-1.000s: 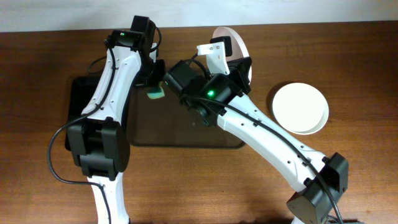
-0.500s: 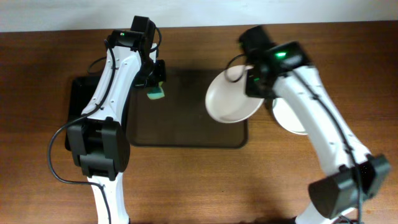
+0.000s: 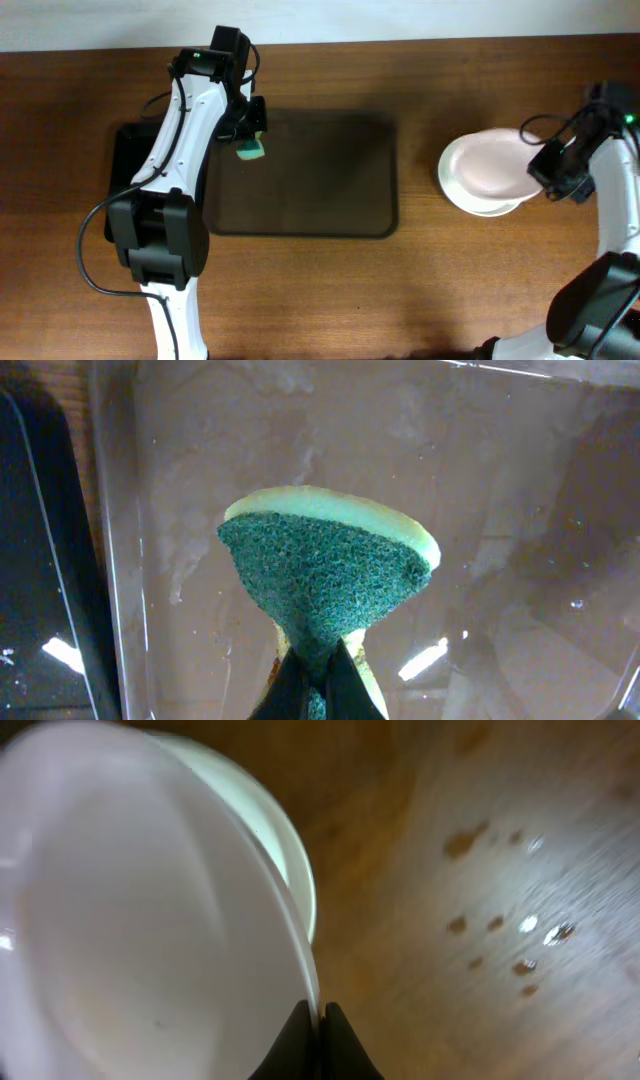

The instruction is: Clean dirty plates on tray and stack at the side

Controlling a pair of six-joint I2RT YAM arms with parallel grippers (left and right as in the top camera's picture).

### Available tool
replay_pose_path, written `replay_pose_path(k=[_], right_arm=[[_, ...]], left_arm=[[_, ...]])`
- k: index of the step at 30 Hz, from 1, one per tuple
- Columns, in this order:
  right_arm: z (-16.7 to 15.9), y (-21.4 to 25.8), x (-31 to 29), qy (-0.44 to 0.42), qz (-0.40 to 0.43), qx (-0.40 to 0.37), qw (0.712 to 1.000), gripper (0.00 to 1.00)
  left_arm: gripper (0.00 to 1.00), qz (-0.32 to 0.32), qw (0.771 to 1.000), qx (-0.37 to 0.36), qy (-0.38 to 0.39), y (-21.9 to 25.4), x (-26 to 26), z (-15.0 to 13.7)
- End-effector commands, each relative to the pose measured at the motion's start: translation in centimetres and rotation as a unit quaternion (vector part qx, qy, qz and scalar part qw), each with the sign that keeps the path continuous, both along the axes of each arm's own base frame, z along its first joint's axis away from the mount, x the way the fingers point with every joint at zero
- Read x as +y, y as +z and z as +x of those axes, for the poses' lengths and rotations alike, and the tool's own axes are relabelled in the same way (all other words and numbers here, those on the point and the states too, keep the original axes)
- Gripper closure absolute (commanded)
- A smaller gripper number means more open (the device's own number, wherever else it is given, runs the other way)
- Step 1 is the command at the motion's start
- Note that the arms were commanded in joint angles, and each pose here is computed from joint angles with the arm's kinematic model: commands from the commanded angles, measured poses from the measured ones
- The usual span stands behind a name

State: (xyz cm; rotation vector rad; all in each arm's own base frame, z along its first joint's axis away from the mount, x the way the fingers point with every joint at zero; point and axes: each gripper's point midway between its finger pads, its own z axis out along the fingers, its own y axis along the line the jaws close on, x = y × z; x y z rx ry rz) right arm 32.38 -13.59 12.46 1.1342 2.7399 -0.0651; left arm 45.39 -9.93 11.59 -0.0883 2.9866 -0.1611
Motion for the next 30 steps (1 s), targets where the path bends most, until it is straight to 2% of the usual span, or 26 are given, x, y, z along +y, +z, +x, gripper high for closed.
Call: replay_pose_path(k=[1,9,11,12,14,18,22,24,27,30], right_arm=[[-0.2,-2.6,0.5,0.006,0.005,-0.007,1.0,0.96],[-0.6,-6.0,1.2,0.011,0.013,-0.013,1.0,0.96],[-0.2,-6.0,1.5,0.018,0.012,-0.017,1.0,0.71],[0.0,-6.0,1.8,0.023,0.011,-0.019,0.999,0.54],[0.4,-5.9,2.2,0.03,0.01,-0.023,0.999,0.41],[0.8,-5.8,3.0,0.042,0.023,-0.032,0.998,0.36],[2.7,-3.6,7.3,0.137,0.114,-0.077,0.981,0.34],[3.5,-1.2,10.2,0.199,0.12,-0.081,0.969,0.33],[4.9,1.4,15.6,0.273,0.12,-0.098,0.949,0.31],[6.1,2.3,21.4,0.35,0.113,-0.127,0.921,0.2]], left_arm=[[0.99,-0.003,1.0,0.006,-0.007,-0.4,-0.2,-0.1],[0.99,-0.003,1.0,0.005,-0.007,-0.4,-0.2,-0.1],[0.99,-0.004,1.0,0.003,-0.007,-0.4,-0.2,0.0],[0.99,-0.004,1.0,0.003,-0.007,-0.4,-0.2,0.0],[0.99,-0.004,1.0,0.003,-0.007,-0.4,-0.2,0.0],[0.99,-0.004,1.0,0.003,-0.007,-0.4,-0.2,0.0],[0.99,-0.001,1.0,-0.006,-0.031,0.0,-0.2,0.3],[0.99,0.007,0.998,-0.004,-0.059,1.5,1.0,-0.1],[0.99,0.011,0.999,0.019,-0.025,3.4,5.1,-1.7],[0.99,0.101,0.992,0.063,0.026,3.6,11.9,-3.8]])
